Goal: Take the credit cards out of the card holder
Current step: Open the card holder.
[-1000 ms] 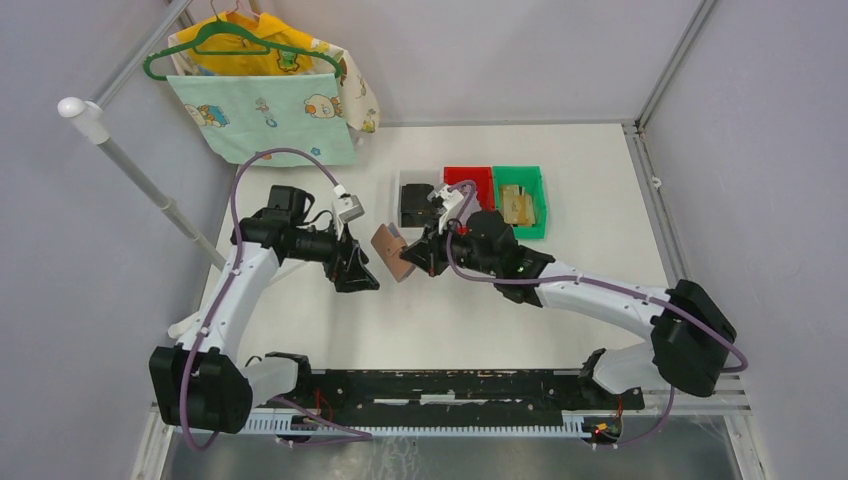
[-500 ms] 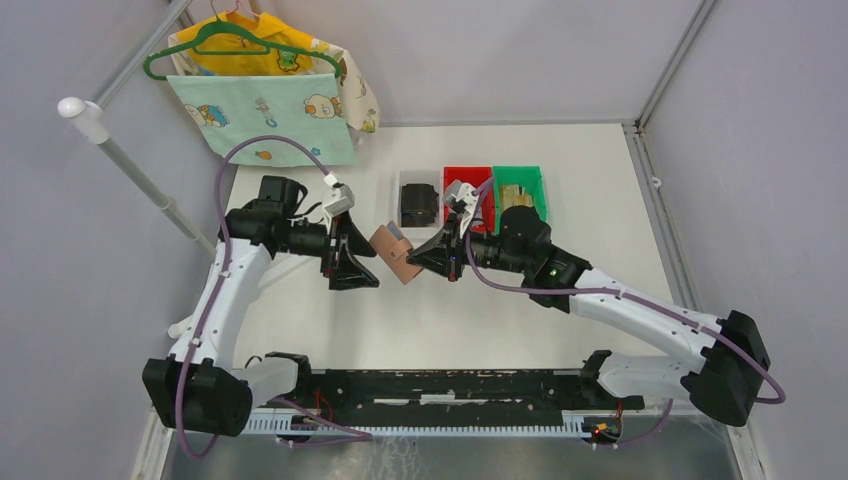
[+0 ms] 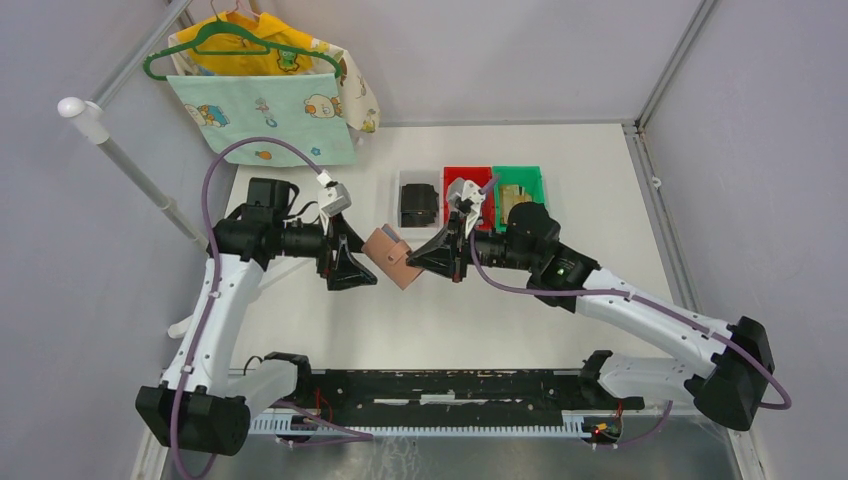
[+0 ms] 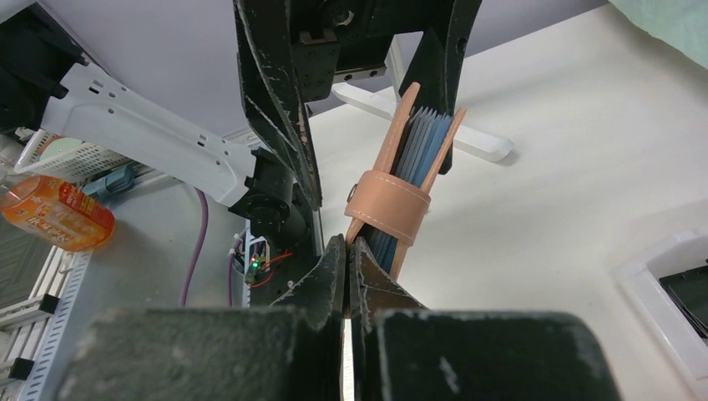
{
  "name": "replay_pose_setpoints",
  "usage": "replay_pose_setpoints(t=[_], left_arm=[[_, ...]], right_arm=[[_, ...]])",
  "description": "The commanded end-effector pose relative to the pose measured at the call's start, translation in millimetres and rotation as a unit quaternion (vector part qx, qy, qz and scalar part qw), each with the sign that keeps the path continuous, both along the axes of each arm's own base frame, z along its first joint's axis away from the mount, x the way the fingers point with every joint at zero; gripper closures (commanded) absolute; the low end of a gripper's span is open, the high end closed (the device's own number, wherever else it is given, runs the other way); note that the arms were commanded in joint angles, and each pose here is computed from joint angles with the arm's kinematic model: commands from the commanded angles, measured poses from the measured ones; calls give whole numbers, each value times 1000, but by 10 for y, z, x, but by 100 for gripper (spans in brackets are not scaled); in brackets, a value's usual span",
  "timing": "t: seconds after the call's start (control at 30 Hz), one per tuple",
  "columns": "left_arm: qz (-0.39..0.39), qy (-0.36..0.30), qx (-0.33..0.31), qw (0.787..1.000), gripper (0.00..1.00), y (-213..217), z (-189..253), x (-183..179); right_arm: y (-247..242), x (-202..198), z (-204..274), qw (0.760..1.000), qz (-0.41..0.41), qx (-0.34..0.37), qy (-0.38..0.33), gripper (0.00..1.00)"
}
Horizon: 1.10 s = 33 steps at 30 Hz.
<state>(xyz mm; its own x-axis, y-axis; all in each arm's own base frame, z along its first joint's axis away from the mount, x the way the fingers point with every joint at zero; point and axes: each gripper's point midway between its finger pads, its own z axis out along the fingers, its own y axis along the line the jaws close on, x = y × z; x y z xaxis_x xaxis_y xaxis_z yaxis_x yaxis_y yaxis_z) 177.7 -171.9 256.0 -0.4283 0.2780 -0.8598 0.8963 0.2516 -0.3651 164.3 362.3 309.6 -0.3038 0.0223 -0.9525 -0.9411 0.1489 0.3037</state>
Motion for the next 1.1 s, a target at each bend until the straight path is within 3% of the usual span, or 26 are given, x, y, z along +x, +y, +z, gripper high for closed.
replay_pose_setpoints(t=[0.0,0.43,0.73,0.83,0.97,1.07], left_arm=[[20,-39,4,999,0,23,155,60],[-93,-15,-87,992,0,-108,438,-424],[-101,7,-110,989,5,-135,517,-456],[-101,13,-119,988,14,-144,561,-477],[-101,7,-117,988,44,-141,585,-482],[-99,6,-110,989,60,-134,565,-479]], right_arm=[[-74,-103,608,996,13,62,-60,100],[-20,-312,656,992,82,76,-62,100],[35,-343,656,989,103,88,-59,100],[87,-323,679,988,108,94,-57,100],[143,-276,628,989,107,90,-51,100],[148,-224,574,991,94,80,-53,100]])
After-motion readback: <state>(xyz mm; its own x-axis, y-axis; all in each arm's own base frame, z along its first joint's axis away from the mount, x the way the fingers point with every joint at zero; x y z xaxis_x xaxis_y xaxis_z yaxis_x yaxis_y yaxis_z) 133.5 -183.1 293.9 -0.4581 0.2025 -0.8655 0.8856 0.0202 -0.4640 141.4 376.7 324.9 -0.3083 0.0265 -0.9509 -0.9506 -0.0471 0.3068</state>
